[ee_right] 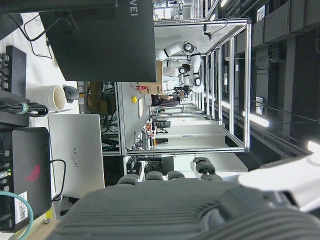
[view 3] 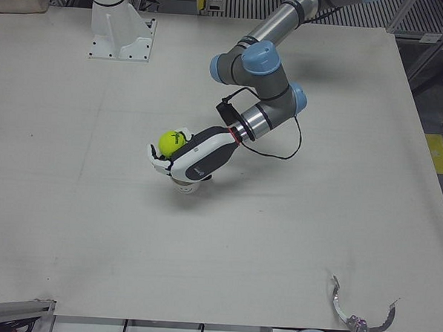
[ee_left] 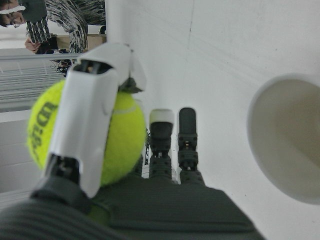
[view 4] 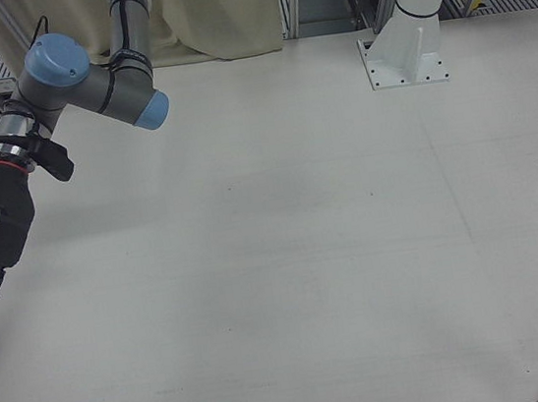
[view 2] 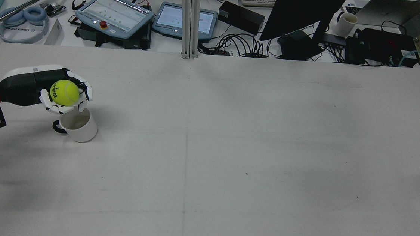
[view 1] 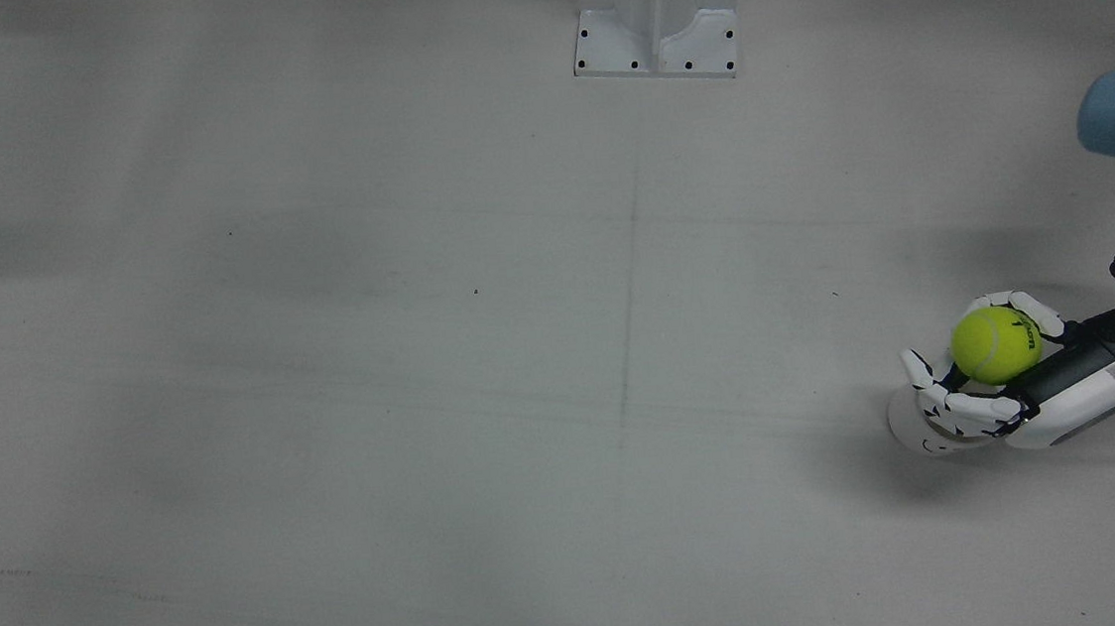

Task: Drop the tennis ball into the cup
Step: 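Move the left hand over the white cup, holding the ball above it, then open the left hand fingers to release the ball into the cup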

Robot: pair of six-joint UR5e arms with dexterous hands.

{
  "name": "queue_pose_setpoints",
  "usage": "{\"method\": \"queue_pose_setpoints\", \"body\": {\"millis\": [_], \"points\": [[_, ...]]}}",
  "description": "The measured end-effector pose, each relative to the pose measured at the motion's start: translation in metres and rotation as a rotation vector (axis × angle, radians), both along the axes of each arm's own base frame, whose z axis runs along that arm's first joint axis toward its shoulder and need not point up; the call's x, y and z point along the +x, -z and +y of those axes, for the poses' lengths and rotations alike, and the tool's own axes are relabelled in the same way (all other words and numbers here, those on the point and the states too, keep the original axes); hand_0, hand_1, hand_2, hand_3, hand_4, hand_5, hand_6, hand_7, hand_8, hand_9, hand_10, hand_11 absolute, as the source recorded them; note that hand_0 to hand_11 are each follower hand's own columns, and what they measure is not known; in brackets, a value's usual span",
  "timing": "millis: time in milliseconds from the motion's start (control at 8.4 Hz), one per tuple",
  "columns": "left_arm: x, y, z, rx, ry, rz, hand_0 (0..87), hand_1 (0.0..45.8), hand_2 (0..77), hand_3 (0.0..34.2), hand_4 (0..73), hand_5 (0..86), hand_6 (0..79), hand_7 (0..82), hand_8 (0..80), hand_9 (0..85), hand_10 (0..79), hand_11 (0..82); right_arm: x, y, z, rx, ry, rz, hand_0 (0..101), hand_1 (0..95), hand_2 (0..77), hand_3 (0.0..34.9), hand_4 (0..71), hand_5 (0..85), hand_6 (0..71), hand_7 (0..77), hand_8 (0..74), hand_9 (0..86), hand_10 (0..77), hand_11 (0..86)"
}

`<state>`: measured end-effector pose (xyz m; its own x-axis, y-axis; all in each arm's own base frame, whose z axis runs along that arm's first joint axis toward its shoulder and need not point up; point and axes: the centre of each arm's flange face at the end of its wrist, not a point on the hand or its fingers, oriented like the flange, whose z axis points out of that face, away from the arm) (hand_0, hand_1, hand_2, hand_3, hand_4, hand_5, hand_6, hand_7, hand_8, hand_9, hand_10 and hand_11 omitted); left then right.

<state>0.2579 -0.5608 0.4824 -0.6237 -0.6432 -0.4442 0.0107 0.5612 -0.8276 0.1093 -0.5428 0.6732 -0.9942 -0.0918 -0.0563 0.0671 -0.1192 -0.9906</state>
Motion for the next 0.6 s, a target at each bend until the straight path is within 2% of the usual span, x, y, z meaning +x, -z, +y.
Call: {"method": "queue_pose_setpoints", "body": {"millis": [119, 238, 357, 476, 595], "points": [[0.0010, -0.0026, 0.0014, 0.001, -0.002, 0.001, 79.9, 19.6, 54.5, 0.0, 36.0, 20.2, 54.0, 59.5, 44.7, 61.6, 14.2, 32.7, -0.0001, 0.0001, -0.0001, 0.000, 0.000, 0.000, 0, 0.5, 0.5, 0.0, 0.0, 0.0, 0.0, 0.0, 0.0, 0.0, 0.0, 0.5], [0.0007, -0.0056, 0.0031, 0.006, -0.004, 0.004, 79.9, 19.6, 54.5, 0.0, 19.1, 15.3, 54.0, 59.5, 33.3, 50.7, 0.5, 19.6, -0.0003, 0.0000, -0.0001, 0.000, 0.000, 0.000, 0, 0.5, 0.5, 0.0, 0.0, 0.0, 0.0, 0.0, 0.0, 0.0, 0.0, 0.5], [0.0002, -0.0077, 0.0043, 0.009, -0.004, 0.007, 79.7, 19.6, 54.5, 0.0, 1.6, 14.7, 54.5, 58.9, 19.6, 40.4, 0.0, 1.6, -0.0003, -0.0002, 0.0000, 0.000, 0.000, 0.000, 0, 0.5, 0.5, 0.0, 0.0, 0.0, 0.0, 0.0, 0.0, 0.0, 0.0, 0.5], [0.0001, -0.0086, 0.0048, 0.011, -0.005, 0.008, 79.6, 19.6, 54.5, 0.0, 1.1, 14.7, 50.2, 57.8, 1.6, 26.7, 0.0, 3.3, -0.0001, -0.0002, 0.0000, 0.000, 0.000, 0.000, 0, 0.5, 0.5, 0.0, 0.0, 0.0, 0.0, 0.0, 0.0, 0.0, 0.0, 0.5], [0.0000, -0.0087, 0.0050, 0.014, -0.005, 0.009, 79.6, 19.6, 54.5, 0.0, 1.1, 14.7, 38.7, 46.9, 0.0, 6.5, 0.0, 2.2, 0.0001, -0.0001, 0.0000, 0.000, 0.000, 0.000, 0, 0.5, 0.5, 0.0, 0.0, 0.0, 0.0, 0.0, 0.0, 0.0, 0.0, 0.5]]}}
